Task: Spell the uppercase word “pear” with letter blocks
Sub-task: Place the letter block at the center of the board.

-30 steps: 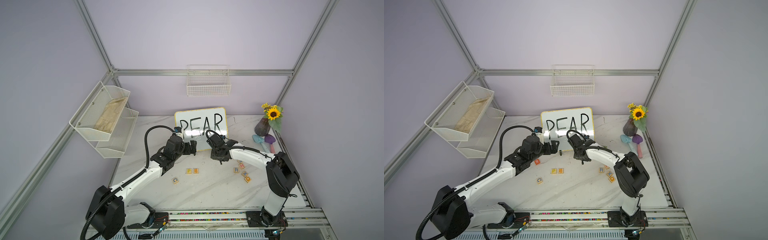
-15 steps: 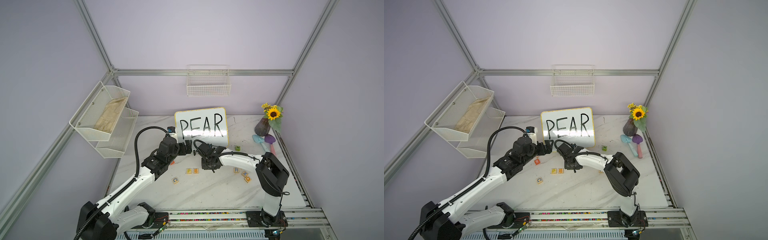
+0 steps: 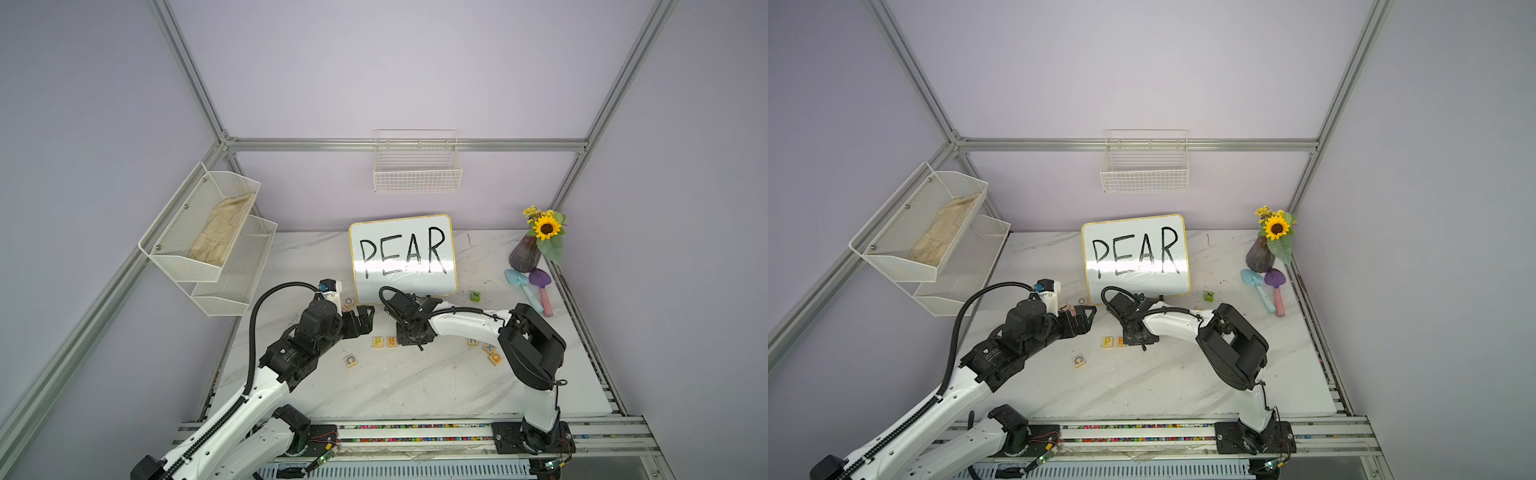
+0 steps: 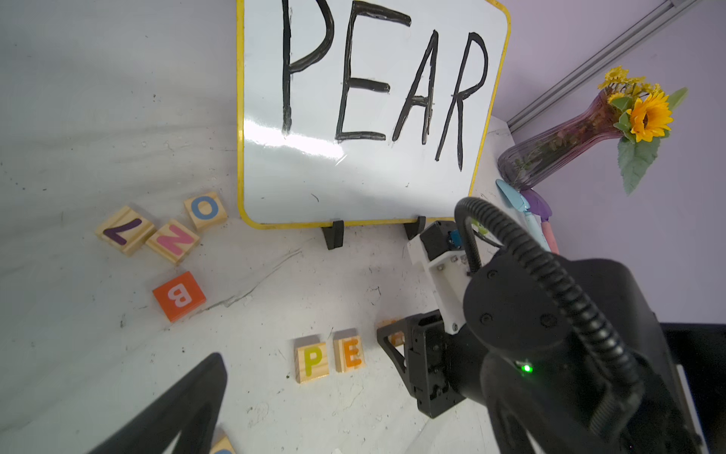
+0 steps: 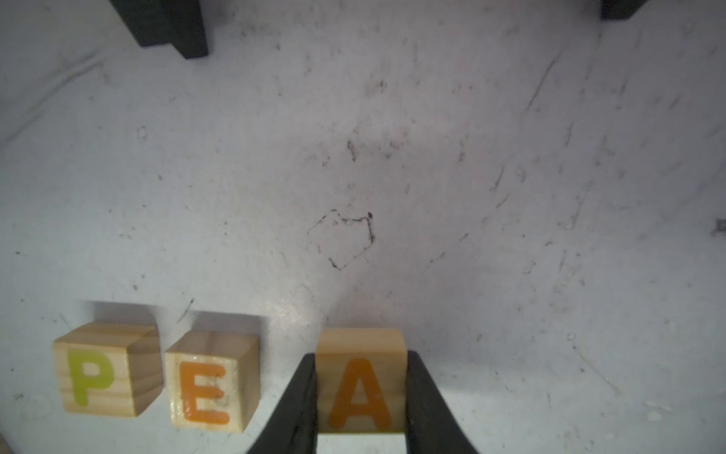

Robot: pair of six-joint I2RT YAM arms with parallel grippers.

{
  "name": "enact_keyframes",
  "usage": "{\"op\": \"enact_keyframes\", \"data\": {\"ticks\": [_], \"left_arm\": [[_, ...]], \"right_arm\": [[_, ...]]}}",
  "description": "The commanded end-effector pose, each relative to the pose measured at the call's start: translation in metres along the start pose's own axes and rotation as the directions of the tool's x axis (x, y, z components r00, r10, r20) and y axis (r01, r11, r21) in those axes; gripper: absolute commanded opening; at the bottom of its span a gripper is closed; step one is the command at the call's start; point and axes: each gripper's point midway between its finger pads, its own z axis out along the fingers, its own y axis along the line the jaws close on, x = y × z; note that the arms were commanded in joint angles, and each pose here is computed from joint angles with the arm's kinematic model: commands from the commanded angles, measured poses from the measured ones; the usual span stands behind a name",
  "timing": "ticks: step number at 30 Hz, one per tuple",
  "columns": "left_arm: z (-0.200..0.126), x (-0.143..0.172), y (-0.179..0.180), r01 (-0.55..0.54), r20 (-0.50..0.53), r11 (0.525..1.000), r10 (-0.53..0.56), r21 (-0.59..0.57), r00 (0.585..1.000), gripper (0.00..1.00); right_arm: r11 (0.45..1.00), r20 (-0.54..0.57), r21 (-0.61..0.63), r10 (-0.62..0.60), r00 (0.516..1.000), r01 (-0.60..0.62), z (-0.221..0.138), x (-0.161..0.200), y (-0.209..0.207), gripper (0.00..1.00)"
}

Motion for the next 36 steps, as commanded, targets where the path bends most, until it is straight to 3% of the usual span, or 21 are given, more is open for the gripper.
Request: {"op": "enact_keyframes", "data": {"ticks": [1,36], "left_arm": [[-0.001,0.027,0.015,0.047,-0.065,0.999,-0.048,-0.013,0.997,1.0],[-0.005,0.019,0.021,0.013,-0.019,0.999,-0.014,-0.042,1.0,1.0]], "right_arm": [[1.0,0.009,0.019,-0.015,1.0,0.015,-0.002,-0.001,0.002,0.29],[0.997,-0.043,0.033,-0.072,0.996,0.073,0.008,0.015,0.015,0.29]]}}
